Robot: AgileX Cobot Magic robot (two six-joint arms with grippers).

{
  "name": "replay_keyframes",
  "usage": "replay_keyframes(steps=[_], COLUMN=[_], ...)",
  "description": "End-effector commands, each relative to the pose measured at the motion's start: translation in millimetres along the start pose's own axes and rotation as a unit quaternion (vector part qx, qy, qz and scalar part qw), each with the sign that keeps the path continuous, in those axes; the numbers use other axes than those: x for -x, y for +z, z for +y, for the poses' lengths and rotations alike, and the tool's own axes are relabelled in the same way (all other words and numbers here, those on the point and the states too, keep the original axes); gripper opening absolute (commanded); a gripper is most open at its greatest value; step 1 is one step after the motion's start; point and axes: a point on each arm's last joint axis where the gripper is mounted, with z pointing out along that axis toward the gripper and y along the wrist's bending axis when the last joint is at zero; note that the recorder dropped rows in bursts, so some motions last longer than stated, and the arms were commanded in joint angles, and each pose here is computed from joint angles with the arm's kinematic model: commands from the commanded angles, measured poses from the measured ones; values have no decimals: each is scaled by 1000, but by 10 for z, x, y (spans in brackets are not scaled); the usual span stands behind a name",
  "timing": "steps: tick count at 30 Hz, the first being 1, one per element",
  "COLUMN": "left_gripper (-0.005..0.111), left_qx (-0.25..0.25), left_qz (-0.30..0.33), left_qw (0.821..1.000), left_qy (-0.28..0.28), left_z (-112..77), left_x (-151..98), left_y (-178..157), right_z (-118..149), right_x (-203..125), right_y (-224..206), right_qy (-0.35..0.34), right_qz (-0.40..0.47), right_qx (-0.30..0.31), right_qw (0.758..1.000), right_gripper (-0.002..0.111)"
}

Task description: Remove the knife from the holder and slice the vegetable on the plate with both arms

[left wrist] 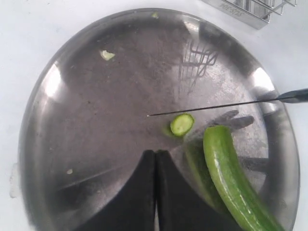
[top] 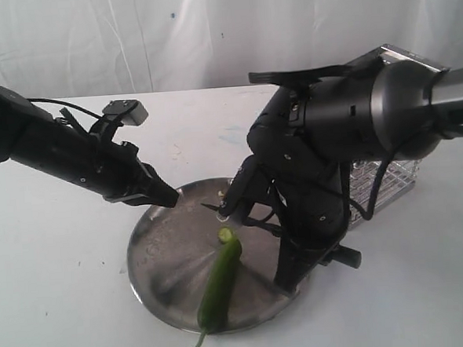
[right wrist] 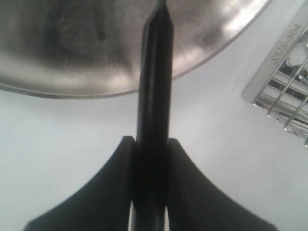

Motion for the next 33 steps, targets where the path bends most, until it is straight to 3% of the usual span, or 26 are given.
replay_keyframes(steps=[1,9,15,22,27,31,33], left_gripper=[0,0,0,0,0,11,25], left_qx=[-12,-19,-20,-28,-38,-52,-71], left_qz=[2,5,3,-2,-2,-1,-7], left_qw=[1000,1000,1000,999,999,998,996], left_qy=[-13,-14,-15,-23,-31,-35,-47], left_z=[-30,-42,-43,-58,-62,-105,-179], left_x=[-12,-17,-14,-3,-10,-9,10], left_y=[-28,-29,-29,-29,-12,28,93], right_z=[7,167,244,362,451,458,456], right_x=[-22,-2,15,-149,-213,-233,-228], right_y=[-115,-133,-155,55,134,153,153], right_qy=[19,45,62,89,107,105,105], right_qz=[-20,-22,-23,18,0,4,2], right_qx=[15,69,66,84,111,110,109], right_qw=[1000,996,996,992,988,988,989], right_gripper=[0,0,0,0,0,0,0])
